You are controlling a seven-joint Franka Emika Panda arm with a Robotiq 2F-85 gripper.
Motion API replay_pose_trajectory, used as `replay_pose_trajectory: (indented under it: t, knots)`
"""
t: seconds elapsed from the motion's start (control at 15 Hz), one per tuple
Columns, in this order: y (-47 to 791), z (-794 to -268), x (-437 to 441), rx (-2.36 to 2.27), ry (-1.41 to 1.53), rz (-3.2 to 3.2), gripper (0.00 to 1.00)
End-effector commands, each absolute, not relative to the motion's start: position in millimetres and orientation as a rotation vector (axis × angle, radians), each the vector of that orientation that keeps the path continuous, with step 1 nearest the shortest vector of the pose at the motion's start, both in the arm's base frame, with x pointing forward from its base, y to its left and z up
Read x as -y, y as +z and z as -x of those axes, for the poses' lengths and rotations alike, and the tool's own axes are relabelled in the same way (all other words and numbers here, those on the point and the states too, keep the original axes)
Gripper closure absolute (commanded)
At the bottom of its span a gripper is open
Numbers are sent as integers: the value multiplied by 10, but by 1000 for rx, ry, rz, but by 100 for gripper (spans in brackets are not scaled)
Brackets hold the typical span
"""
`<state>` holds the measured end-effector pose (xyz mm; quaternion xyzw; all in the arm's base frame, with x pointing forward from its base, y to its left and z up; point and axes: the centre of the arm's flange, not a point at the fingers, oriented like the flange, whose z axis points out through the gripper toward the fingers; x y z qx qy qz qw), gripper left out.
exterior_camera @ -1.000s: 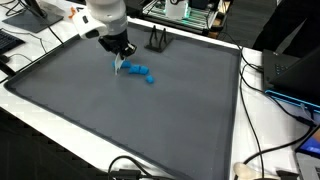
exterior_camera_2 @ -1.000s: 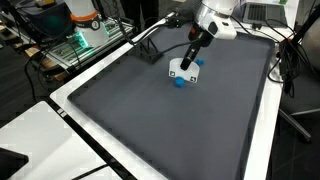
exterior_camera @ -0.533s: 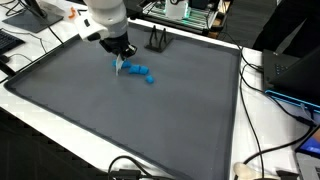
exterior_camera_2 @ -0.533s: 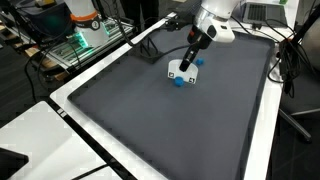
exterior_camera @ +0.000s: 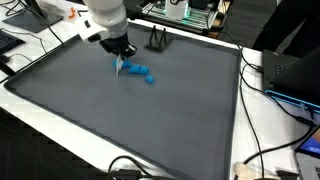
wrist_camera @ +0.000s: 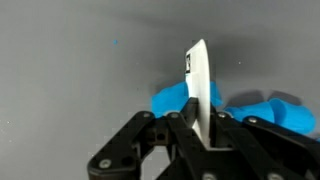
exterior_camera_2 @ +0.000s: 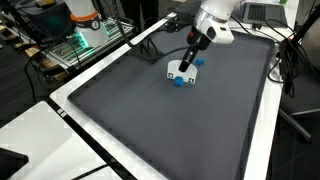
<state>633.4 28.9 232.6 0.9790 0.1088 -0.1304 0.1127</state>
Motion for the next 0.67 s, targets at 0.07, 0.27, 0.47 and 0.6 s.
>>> replay_pose_trajectory:
  t: [0.07, 0.27, 0.47, 0.6]
  knots:
    - [2098, -6070, -218, -346, -482, -2877, 98]
    - [2095, -5996, -207, -363, -501, -2883, 98]
    - [2091, -5919, -208, -391, -527, -2882, 98]
    - [2101, -5877, -203, -405, -539, -2882, 98]
